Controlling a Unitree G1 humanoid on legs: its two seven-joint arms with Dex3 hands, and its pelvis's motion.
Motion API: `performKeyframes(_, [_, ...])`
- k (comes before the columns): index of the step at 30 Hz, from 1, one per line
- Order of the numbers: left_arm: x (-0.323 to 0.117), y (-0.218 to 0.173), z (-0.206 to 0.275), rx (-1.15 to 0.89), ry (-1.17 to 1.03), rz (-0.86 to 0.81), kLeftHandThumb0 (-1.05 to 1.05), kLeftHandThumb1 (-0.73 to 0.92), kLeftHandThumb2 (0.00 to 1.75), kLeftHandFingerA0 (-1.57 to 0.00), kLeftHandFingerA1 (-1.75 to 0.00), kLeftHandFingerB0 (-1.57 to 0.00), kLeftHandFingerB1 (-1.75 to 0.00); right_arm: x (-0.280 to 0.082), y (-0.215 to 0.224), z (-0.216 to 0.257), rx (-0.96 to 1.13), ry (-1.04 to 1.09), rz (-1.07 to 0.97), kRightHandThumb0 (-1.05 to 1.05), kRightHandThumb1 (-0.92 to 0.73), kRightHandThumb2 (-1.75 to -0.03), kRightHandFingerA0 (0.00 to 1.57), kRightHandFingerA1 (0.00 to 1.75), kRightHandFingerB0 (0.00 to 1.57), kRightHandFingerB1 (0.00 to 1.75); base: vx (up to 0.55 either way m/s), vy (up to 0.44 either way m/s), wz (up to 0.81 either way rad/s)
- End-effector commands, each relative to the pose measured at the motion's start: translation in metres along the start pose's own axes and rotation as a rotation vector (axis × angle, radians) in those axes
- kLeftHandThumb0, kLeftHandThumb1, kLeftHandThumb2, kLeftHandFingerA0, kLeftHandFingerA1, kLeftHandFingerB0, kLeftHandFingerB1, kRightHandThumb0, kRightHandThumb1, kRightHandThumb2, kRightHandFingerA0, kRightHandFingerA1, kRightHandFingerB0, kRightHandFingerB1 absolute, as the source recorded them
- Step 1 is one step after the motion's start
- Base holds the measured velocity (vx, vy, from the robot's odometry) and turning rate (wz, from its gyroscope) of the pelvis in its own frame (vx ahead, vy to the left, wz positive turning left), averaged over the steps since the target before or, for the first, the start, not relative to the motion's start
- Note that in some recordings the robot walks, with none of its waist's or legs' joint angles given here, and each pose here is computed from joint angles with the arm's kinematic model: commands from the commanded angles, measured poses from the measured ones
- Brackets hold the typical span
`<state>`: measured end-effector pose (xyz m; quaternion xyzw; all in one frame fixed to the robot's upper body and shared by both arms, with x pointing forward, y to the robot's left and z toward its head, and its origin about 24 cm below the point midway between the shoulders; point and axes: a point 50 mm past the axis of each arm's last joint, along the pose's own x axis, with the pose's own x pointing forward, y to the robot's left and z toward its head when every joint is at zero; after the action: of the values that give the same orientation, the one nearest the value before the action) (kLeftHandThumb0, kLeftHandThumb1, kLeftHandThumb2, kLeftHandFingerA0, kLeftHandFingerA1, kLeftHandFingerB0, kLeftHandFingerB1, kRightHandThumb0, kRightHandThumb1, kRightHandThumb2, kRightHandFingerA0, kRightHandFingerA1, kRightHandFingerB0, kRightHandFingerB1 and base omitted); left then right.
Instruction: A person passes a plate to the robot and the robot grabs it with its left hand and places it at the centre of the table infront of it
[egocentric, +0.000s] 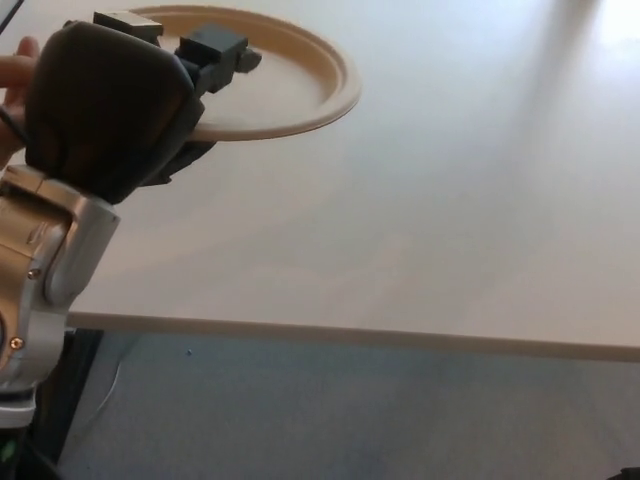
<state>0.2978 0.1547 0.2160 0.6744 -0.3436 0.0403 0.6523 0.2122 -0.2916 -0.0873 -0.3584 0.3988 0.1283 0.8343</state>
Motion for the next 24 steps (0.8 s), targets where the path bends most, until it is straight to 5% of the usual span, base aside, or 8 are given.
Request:
performKeyframes(1, [-0.003, -0.003, -0.004, 0.021, 0.024, 0.047, -0.2, 0.63, 0.59, -0.87, -1.46, -0.76, -0.81, -0.003, -0.008, -0.005, -0.01, 0.01, -0.008, -0.71, -0.8, -0.64, 0.33, 0.57, 0.35, 0.46, 0.0, 0.0, 0.0])
performKeyframes(8, [-0.003, -0.001, -0.004, 0.007, 0.007, 0.09, -0.24, 0.66, 0.59, -0.96, -1.25, -0.78, -0.71, -0.002, -0.009, -0.002, -0.017, 0.011, -0.01, -0.71, -0.8, -0.64, 0.33, 0.57, 0.36, 0.47, 0.0, 0.0, 0.0])
performKeyframes(9, [-0.004, 0.0, -0.004, 0.008, 0.005, 0.094, -0.27, 0.66, 0.59, -1.0, -1.15, -0.8, -0.66, -0.002, -0.009, -0.002, -0.02, 0.012, -0.009, -0.75, -0.64, -1.07, 0.33, 0.63, 0.32, 0.57, 0.0, 0.0, 0.0])
performKeyframes(11, [-0.004, 0.0, -0.003, 0.008, 0.007, 0.103, -0.28, 0.66, 0.6, -1.04, -1.06, -0.79, -0.66, -0.002, -0.009, -0.002, -0.025, 0.015, -0.005, -0.74, -0.64, -1.07, 0.33, 0.63, 0.31, 0.57, 0.0, 0.0, 0.0])
performKeyframes(14, [-0.004, 0.0, -0.002, 0.005, 0.011, 0.11, -0.32, 0.65, 0.6, -1.04, -1.01, -0.82, -0.6, -0.002, -0.009, -0.002, -0.044, 0.016, -0.004, -0.73, -0.82, -0.64, 0.36, 0.58, 0.37, 0.47, 0.0, 0.0, 0.0])
performKeyframes(16, [-0.004, -0.001, -0.001, 0.004, 0.004, 0.131, -0.3, 0.64, 0.59, -1.02, -1.11, -0.85, -0.59, -0.002, -0.01, -0.002, -0.048, 0.017, -0.003, -0.74, -0.65, -1.08, 0.33, 0.62, 0.3, 0.56, 0.0, 0.0, 0.0])
performKeyframes(20, [-0.001, -0.004, 0.0, 0.015, -0.009, 0.144, -0.26, 0.6, 0.59, -0.92, -1.34, -0.78, -0.79, -0.002, -0.01, -0.001, -0.049, 0.011, -0.007, -0.71, -0.82, -0.63, 0.37, 0.58, 0.38, 0.48, 0.0, 0.0, 0.0])
performKeyframes(24, [0.003, -0.013, 0.002, 0.013, -0.011, 0.13, -0.23, 0.62, 0.59, -0.94, -1.32, -0.74, -0.92, -0.002, -0.011, -0.001, -0.059, 0.011, -0.008, -0.72, -0.83, -0.64, 0.38, 0.58, 0.37, 0.48, 0.0, 0.0, 0.0])
